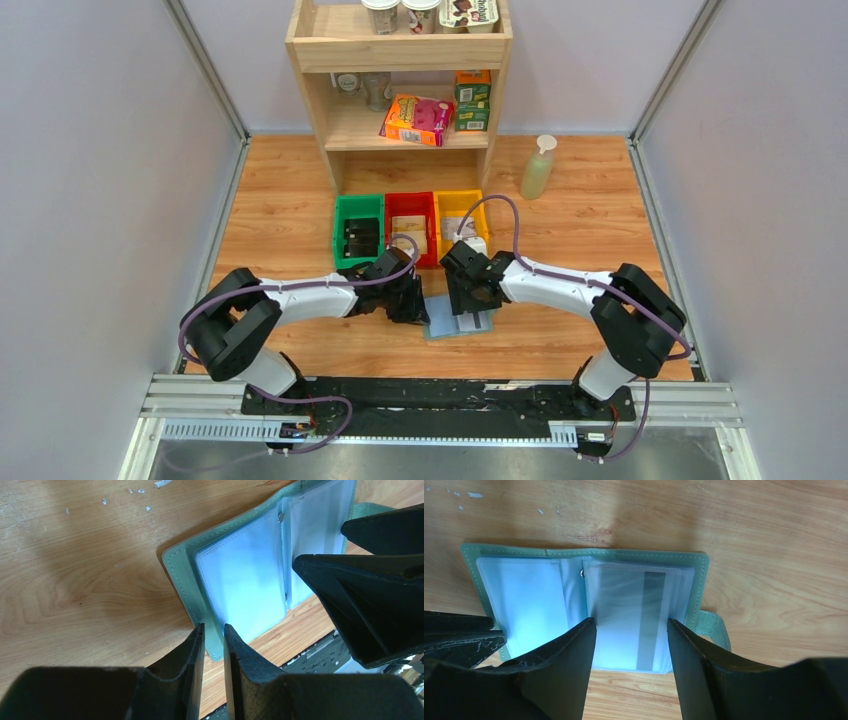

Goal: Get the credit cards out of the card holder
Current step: Remove the credit card from the card holder.

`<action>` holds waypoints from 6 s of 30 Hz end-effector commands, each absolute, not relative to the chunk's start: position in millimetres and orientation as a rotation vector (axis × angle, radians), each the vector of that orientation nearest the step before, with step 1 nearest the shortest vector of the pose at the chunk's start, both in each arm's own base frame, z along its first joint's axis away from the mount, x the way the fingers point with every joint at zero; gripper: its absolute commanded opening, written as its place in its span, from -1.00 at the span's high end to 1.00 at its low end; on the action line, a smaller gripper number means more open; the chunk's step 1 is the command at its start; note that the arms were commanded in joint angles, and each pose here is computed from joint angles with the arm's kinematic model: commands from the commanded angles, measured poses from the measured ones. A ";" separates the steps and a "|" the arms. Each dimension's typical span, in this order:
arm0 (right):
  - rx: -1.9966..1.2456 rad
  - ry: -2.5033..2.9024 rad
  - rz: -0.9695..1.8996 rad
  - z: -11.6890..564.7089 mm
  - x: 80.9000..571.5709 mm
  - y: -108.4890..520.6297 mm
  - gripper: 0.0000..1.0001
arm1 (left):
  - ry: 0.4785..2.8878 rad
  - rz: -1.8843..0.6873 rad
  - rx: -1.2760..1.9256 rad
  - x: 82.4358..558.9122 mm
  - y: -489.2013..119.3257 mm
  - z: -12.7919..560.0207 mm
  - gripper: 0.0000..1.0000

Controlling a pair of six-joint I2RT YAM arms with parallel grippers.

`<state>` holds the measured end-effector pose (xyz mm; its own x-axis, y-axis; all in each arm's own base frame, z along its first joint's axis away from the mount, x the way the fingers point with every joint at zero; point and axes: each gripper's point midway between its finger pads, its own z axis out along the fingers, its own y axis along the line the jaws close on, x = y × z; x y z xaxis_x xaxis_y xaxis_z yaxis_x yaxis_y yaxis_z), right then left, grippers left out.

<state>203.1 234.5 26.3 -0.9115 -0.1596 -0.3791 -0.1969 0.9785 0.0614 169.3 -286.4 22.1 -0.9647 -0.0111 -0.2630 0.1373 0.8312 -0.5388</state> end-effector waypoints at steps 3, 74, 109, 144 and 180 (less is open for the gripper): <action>-0.242 2.762 0.123 16.4 202.4 234.2 -0.27 | 2.740 -0.872 0.138 171.8 -296.8 28.1 0.45; -0.088 2.651 0.354 57.7 211.4 234.7 -0.33 | 2.742 -0.886 0.149 169.0 -299.1 29.0 0.44; -0.186 2.649 0.618 77.2 200.9 269.4 -0.29 | 2.737 -0.890 0.164 171.3 -302.0 29.7 0.44; -0.158 2.596 0.777 79.2 196.7 278.8 0.77 | 2.745 -0.897 0.159 169.1 -301.7 28.1 0.44; -0.042 2.613 0.934 69.8 197.2 275.8 0.42 | 2.708 -0.870 0.152 173.6 -297.4 37.9 0.44</action>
<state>192.4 276.0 68.2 -0.9352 0.0558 -0.3496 -0.1714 0.7925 0.5852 167.2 -292.4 22.9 -0.9671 0.0084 -0.2543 0.1506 0.8244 -0.5455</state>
